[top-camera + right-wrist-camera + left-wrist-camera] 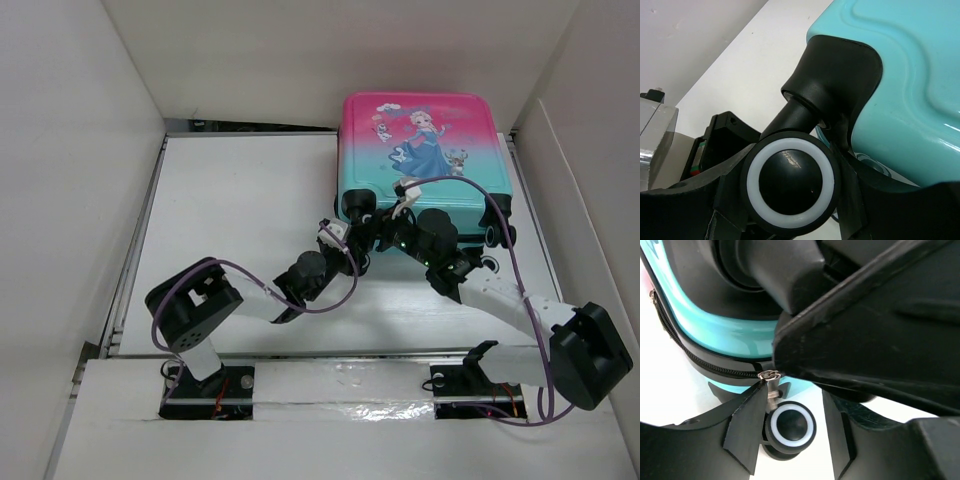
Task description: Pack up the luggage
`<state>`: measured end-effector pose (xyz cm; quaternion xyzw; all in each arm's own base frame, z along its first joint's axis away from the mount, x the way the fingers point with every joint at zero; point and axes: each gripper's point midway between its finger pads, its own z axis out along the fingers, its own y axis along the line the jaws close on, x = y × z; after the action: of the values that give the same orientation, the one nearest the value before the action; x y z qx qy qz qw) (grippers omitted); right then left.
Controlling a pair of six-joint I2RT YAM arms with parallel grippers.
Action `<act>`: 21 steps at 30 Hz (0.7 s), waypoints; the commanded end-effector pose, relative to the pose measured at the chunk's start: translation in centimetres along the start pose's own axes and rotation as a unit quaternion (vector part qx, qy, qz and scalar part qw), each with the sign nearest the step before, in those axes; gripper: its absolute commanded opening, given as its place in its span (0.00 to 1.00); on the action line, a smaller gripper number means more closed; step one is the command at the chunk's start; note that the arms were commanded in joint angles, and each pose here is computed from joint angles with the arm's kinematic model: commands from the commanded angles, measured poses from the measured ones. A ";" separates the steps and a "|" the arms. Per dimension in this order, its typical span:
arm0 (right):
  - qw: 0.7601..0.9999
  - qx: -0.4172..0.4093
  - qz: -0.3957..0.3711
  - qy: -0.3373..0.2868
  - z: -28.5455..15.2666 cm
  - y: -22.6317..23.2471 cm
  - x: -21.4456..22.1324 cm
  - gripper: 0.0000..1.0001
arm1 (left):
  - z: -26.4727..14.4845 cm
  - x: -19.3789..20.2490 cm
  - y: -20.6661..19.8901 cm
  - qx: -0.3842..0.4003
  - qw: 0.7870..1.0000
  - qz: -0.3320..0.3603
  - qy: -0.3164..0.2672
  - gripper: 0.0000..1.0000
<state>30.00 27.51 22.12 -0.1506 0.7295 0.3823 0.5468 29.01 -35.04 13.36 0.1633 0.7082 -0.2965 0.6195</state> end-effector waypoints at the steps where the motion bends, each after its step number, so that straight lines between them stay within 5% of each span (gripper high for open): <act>1: 0.983 -0.116 -0.019 -0.144 -1.6 7.1 -10.4 0.00 | 1.3 -3.2 -0.4 0.000 0.999 -0.008 -0.051 0.43; 16: 0.977 -0.151 -0.015 -0.147 -2.9 9.1 -10.8 0.00 | 3.1 -3.7 1.0 -0.050 0.995 -0.017 -0.084 0.26; 21: 0.977 -0.153 -0.010 -0.145 -3.1 9.0 -10.0 0.00 | 3.2 -4.5 3.1 -0.108 0.987 -0.045 -0.112 0.01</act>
<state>30.00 27.11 22.47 -0.1407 0.7335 0.3770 0.5477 31.44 -34.24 11.49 0.1174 0.7193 -0.2392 0.6416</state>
